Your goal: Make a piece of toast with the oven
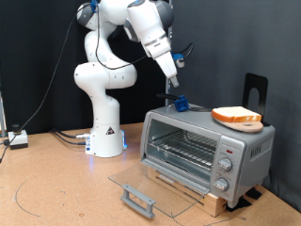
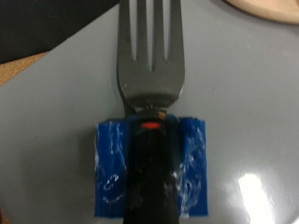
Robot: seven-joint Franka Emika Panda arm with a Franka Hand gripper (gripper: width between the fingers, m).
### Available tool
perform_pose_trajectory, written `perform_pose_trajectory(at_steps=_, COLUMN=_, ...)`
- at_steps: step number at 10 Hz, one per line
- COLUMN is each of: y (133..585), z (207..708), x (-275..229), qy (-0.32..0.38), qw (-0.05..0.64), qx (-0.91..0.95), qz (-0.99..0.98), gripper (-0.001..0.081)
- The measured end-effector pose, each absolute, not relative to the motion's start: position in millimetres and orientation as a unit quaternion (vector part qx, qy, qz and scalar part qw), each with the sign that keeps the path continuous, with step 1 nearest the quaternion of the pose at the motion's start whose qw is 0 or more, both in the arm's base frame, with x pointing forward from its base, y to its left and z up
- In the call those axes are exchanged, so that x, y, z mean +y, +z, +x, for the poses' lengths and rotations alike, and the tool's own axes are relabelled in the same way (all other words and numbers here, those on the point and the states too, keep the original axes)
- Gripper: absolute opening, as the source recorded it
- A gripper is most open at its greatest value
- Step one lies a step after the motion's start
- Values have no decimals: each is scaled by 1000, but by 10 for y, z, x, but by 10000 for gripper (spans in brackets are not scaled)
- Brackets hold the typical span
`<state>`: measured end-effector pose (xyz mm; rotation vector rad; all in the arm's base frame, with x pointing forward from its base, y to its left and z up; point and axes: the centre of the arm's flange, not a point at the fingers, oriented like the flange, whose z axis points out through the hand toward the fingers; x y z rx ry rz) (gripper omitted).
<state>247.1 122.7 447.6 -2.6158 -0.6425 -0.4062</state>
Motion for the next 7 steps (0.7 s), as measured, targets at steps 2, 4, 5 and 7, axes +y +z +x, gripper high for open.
perform_pose_trajectory(at_steps=2, y=4400, z=2467, x=1259, qy=-153, qw=211, qx=-243, qz=-935, gripper=807)
perform_pose_trajectory(at_steps=4, y=4327, z=2454, x=1309, qy=-149, qw=201, qx=-242, qz=-937, gripper=807)
perform_pose_trajectory(at_steps=5, y=4286, z=2446, x=1339, qy=-145, qw=196, qx=-239, qz=-940, gripper=807)
perform_pose_trajectory(at_steps=7, y=4214, z=2434, x=1411, qy=-143, qw=183, qx=-225, qz=-946, gripper=807)
